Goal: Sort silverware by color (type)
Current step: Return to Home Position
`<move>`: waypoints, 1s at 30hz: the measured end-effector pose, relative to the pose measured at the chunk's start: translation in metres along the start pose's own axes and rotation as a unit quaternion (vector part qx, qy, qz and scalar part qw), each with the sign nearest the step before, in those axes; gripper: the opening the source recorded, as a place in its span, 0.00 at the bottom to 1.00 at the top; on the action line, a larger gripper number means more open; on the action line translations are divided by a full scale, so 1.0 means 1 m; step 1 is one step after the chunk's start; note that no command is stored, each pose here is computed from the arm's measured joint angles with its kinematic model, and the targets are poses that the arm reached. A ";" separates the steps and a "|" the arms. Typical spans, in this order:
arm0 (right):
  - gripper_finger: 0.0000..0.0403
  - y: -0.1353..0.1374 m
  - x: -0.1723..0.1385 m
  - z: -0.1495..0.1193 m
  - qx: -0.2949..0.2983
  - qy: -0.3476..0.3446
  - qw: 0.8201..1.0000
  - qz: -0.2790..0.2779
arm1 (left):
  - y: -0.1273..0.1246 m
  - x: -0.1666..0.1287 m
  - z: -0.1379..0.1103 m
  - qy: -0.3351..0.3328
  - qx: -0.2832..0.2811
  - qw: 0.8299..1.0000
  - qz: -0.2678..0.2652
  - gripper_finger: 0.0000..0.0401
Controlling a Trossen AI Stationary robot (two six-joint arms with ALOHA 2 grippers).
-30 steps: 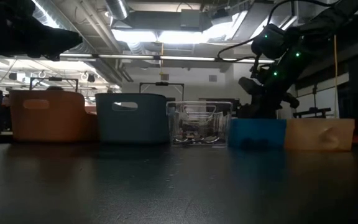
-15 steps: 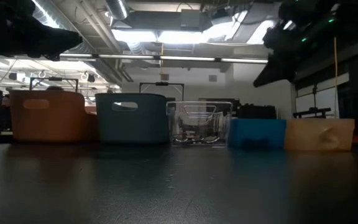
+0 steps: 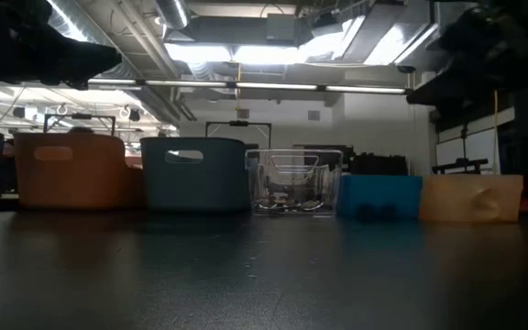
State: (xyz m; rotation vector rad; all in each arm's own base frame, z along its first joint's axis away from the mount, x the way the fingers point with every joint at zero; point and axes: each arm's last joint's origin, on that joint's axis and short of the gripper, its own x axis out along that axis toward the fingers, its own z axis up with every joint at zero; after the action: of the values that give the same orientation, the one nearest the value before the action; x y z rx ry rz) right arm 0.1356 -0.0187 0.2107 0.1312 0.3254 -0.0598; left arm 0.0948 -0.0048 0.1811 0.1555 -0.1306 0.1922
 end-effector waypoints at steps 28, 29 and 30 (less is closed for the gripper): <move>0.00 0.005 -0.047 -0.025 -0.078 -0.156 0.984 0.045 | 0.000 0.000 0.000 0.000 0.000 1.000 0.000 0.24; 0.00 0.005 -0.047 -0.025 -0.081 -0.158 0.983 0.034 | 0.000 0.000 0.000 0.000 0.000 1.000 0.000 0.24; 0.00 0.004 -0.047 -0.025 -0.080 -0.161 0.983 0.024 | 0.000 0.000 0.000 0.000 0.000 1.000 0.000 0.24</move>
State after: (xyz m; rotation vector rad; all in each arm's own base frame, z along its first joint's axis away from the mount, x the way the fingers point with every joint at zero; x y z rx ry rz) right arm 0.0837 -0.0092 0.2033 -0.0319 0.0033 -0.0060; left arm 0.0948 -0.0048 0.1810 0.1558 -0.1305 0.1930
